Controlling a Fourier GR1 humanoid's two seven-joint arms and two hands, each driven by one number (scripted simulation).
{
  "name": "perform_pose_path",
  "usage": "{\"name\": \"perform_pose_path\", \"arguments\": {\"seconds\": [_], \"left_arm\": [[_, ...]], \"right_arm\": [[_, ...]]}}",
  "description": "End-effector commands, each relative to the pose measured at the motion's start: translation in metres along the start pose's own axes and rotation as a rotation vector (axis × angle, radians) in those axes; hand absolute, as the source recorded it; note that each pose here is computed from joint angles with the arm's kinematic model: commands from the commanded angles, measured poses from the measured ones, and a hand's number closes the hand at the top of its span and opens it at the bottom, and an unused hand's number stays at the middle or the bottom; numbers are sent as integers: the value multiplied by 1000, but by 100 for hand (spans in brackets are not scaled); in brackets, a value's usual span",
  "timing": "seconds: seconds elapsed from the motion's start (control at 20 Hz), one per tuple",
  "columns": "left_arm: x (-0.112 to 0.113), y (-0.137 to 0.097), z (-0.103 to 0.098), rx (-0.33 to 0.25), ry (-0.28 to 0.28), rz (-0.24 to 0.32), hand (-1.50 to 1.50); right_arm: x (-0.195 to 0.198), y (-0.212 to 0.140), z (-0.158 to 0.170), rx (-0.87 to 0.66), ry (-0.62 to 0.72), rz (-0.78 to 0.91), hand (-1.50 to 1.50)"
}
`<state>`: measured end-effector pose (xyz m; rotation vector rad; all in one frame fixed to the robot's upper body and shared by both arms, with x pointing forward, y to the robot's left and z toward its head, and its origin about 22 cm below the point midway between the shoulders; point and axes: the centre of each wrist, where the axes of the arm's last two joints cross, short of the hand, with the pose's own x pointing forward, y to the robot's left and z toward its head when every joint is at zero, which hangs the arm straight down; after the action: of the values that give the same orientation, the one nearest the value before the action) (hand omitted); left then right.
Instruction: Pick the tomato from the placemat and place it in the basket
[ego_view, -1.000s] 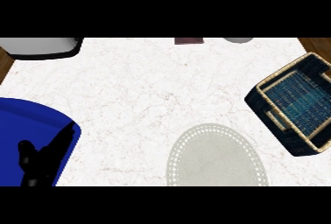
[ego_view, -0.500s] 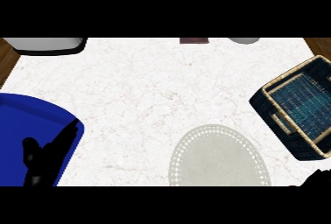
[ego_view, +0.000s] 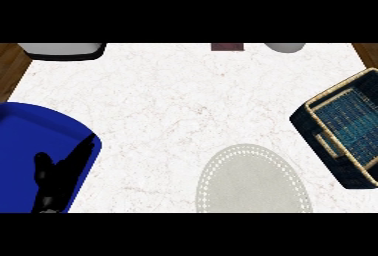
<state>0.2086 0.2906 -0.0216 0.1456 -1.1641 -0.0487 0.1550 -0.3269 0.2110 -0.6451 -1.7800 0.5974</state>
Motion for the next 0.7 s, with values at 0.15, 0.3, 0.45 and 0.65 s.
{"name": "perform_pose_path", "arguments": {"seconds": [0.15,0.3,0.45,0.65], "left_arm": [[-23,-16,-1,-39,134,-18,0],[-30,-11,3,-14,137,6,0],[-22,-6,-1,1,129,-8,0],[-36,-11,-4,-21,132,-18,0]], "right_arm": [[-12,-81,-59,-2,64,-135,150],[-36,-103,-65,4,120,-291,150],[-46,-110,-89,23,136,-298,150],[-69,-113,-107,39,153,-303,150]]}}
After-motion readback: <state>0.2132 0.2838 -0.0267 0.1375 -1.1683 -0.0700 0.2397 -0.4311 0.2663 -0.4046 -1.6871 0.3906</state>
